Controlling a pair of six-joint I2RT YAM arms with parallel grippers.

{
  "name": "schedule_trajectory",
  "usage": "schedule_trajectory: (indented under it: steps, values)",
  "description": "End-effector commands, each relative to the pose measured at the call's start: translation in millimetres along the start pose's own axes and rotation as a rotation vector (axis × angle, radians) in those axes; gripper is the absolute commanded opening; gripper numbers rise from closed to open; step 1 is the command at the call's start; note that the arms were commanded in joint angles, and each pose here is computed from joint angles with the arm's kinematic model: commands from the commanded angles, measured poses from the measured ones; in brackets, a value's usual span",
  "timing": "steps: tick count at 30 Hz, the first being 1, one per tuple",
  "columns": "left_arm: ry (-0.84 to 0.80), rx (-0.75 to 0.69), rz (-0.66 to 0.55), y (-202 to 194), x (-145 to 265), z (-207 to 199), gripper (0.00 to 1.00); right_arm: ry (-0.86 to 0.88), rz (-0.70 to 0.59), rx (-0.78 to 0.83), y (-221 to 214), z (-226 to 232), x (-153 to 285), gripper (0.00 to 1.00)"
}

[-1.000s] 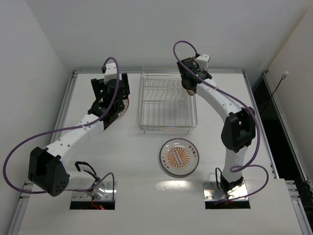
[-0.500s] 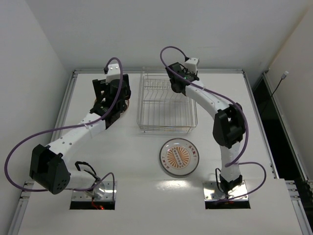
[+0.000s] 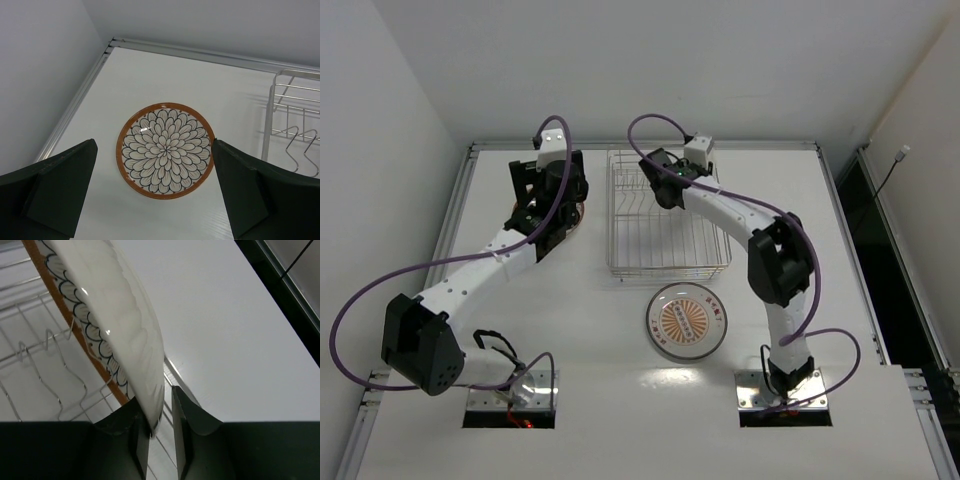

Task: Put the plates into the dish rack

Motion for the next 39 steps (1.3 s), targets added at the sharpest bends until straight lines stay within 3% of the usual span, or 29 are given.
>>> schedule_trajectory:
  steps: [1, 8, 16, 20, 22, 26, 27, 29, 31, 39]
  values:
    - [0.008, 0.062, -0.049, 19.8, 3.6, -3.8, 1.0, 0.017, 0.029, 0.055, -13.4, 11.6, 13.9, 0.21]
    - [0.008, 0.062, -0.049, 19.8, 3.6, -3.8, 1.0, 0.088, 0.09, 0.053, -32.7, 29.4, 24.2, 0.24]
    - [0.012, 0.046, -0.037, 18.5, 0.9, -7.0, 1.0, 0.079, 0.071, 0.023, -10.5, 13.6, 34.7, 0.76]
    - [0.075, 0.01, -0.016, 10.7, -3.8, -6.0, 1.0, 0.083, 0.027, -0.036, 20.9, -16.5, 52.0, 0.87]
    - [0.091, 0.008, -0.002, 5.6, -7.4, -9.2, 1.0, 0.109, -0.006, -0.07, 39.7, -41.6, 65.4, 0.87]
    - [0.018, -0.064, 0.069, -5.6, -21.1, -32.4, 1.0, 0.252, -0.022, -0.073, 35.9, -76.8, 82.6, 0.88]
    - [0.034, -0.158, 0.156, -29.8, -29.6, -38.6, 1.0, 0.318, -0.042, -0.126, 39.1, -77.8, 87.3, 0.89]
    - [0.002, -0.18, 0.217, -34.6, -37.8, -55.1, 1.0, 0.436, -0.012, -0.074, 13.7, -84.4, 91.4, 0.91]
    - [-0.016, -0.253, 0.312, -63.3, -46.5, -64.7, 1.0, 0.548, -0.048, -0.119, 16.7, -101.0, 105.0, 0.96]
    - [-0.058, -0.322, 0.505, -109.9, -72.8, -77.2, 1.0, 0.6, 0.017, 0.038, -15.5, -119.4, 111.7, 0.99]
Point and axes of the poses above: each gripper's point midway between its finger pads, its own x axis back along the fingers, its own z axis along the line the jaws close on, y = z × x, the point moved 8 cm from there along x, back along the fingers, and after that the axes turned 8 degrees about x, right-handed, at the moved point
